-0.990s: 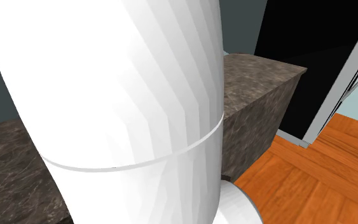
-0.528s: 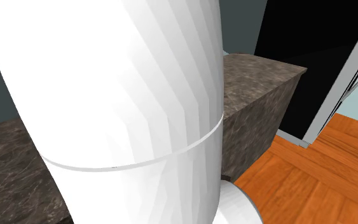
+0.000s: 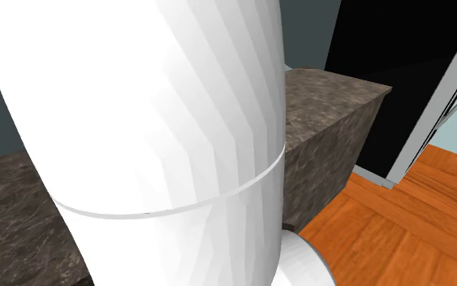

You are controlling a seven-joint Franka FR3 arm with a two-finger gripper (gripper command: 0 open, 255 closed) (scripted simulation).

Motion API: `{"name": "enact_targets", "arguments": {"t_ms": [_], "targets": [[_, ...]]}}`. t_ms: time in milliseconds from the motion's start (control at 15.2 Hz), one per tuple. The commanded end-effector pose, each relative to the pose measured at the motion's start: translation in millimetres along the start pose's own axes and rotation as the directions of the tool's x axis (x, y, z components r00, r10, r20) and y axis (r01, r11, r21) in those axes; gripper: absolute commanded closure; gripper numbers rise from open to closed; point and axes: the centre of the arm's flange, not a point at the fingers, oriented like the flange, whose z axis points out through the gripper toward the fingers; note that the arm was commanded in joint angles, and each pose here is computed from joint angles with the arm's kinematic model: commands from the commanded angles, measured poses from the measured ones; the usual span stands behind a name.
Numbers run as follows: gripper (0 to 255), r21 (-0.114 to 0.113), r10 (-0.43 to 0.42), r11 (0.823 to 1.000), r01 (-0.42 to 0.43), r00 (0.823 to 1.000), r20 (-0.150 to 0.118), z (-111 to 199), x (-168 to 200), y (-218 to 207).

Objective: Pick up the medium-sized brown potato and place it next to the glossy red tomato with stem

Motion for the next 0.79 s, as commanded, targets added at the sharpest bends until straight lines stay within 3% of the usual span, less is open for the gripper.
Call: {"name": "enact_targets", "arguments": {"t_ms": [0,726], "targets": [[255,0.0,0.0,1.0,0.0,1.0,0.001,0.4,0.1,-0.5],[255,0.0,0.0,1.0,0.0,1.0,0.001,-57.3,-5.9,-3.5]]}}
